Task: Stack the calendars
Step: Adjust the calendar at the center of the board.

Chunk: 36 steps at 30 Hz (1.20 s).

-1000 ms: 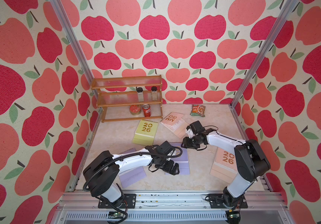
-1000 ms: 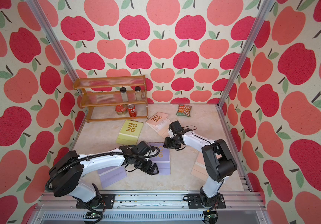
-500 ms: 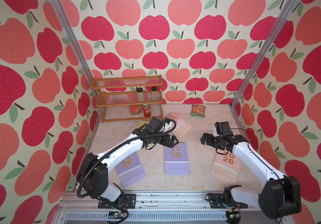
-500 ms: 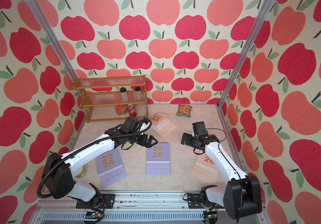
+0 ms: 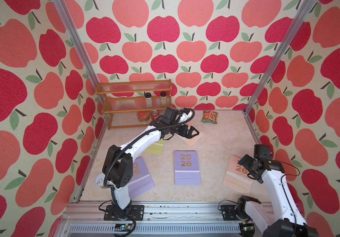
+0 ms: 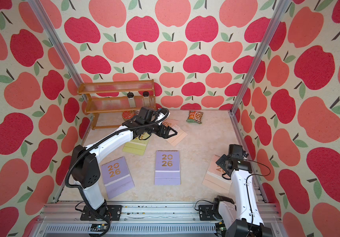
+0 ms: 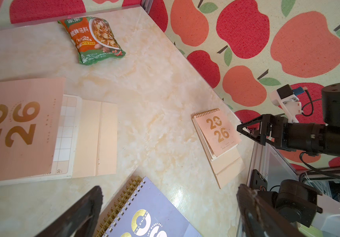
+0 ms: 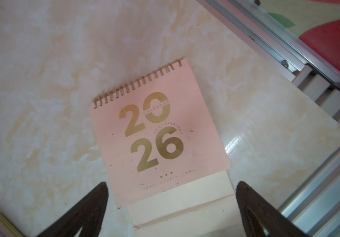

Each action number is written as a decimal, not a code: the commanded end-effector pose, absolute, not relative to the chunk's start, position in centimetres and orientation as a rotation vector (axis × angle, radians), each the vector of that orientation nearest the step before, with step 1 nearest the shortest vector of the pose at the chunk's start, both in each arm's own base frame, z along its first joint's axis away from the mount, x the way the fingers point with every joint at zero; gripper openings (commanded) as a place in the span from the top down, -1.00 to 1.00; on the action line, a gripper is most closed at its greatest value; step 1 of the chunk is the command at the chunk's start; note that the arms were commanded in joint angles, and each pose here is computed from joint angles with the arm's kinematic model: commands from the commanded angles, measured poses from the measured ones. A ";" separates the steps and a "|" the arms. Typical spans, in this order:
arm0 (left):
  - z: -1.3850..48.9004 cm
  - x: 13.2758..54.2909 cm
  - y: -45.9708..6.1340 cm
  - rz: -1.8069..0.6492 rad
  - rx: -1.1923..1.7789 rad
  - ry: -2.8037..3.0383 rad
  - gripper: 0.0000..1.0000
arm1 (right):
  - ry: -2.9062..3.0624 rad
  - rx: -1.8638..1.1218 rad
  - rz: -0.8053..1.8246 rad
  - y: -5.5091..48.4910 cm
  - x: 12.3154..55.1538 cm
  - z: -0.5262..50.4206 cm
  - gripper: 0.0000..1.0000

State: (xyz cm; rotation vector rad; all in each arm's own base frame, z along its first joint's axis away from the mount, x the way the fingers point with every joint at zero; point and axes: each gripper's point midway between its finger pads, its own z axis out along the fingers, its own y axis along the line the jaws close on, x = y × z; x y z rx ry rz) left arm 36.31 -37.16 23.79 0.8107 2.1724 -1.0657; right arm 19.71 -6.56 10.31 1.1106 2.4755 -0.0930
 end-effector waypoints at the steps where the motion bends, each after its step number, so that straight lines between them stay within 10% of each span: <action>1: 26.1 36.1 -37.9 -1.122 0.868 2.077 -0.99 | 2.451 1.286 -0.151 -8.1 17.4 9.1 -0.99; 36: 19.4 35.5 -42.2 -1.184 0.927 2.280 -0.99 | 2.605 1.010 0.495 -1.3 25.5 4.1 -0.87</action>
